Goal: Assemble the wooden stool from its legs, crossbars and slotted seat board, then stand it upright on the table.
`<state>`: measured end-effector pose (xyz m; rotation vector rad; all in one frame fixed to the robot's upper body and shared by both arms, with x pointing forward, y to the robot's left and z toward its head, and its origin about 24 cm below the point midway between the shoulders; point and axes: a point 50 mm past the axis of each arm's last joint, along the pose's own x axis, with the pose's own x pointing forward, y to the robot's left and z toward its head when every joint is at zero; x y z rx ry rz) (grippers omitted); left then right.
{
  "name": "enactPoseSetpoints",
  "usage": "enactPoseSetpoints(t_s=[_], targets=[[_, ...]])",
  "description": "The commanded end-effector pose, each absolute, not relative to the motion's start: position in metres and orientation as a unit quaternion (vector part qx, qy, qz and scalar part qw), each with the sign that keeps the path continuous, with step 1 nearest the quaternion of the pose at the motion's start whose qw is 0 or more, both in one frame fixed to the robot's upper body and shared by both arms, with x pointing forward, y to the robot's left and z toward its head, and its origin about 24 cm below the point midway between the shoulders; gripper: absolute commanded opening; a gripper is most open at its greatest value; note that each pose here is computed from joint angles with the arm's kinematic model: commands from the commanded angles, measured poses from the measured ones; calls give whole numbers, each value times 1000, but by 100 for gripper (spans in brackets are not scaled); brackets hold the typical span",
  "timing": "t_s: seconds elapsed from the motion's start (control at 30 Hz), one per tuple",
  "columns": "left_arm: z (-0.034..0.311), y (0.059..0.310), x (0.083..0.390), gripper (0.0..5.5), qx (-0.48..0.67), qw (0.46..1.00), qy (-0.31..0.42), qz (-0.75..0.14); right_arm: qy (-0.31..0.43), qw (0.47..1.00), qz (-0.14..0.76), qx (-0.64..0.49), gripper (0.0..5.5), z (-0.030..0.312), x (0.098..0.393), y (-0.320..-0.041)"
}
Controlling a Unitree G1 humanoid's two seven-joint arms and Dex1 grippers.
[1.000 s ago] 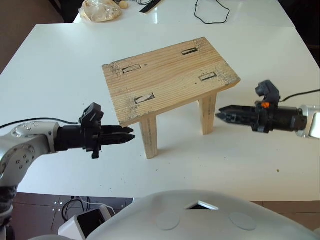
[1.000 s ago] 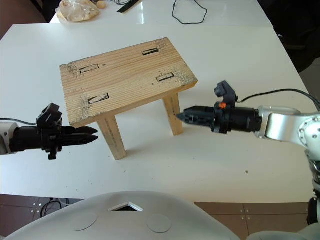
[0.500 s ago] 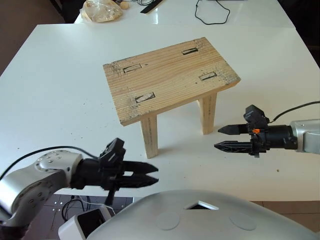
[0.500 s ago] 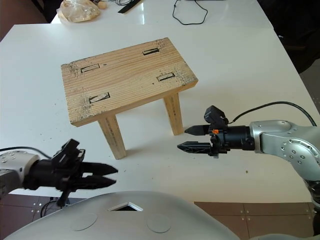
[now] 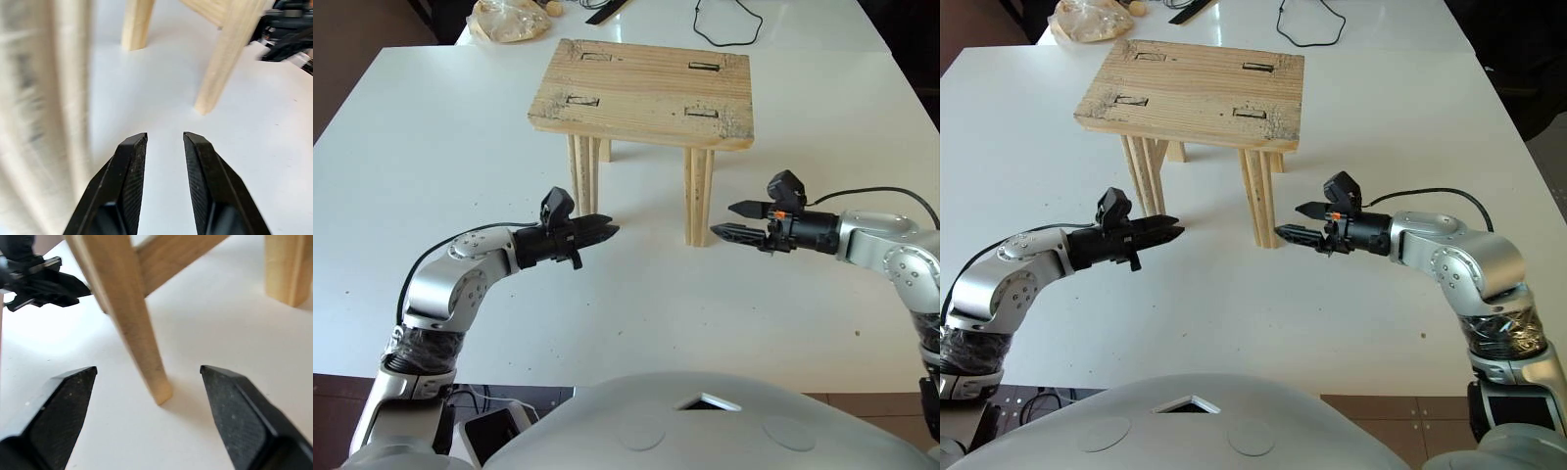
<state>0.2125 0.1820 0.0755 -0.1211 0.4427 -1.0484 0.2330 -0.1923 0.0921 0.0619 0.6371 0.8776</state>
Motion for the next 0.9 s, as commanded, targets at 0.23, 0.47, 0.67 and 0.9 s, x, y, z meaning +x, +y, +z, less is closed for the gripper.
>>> enactPoseSetpoints(t_s=[0.23,0.47,0.67,0.9], targets=[[43,263,176,134,-6,909,247,-336,298,938,166,-69,390,34,246,-248],[26,245,215,134,68,973,139,-172,144,988,53,-29,390,13,269,-229],[15,227,241,134,90,990,80,-78,114,991,45,-50,390,-6,268,-219],[-12,216,245,134,67,995,70,-37,104,990,41,-87,390,-22,271,-213]])
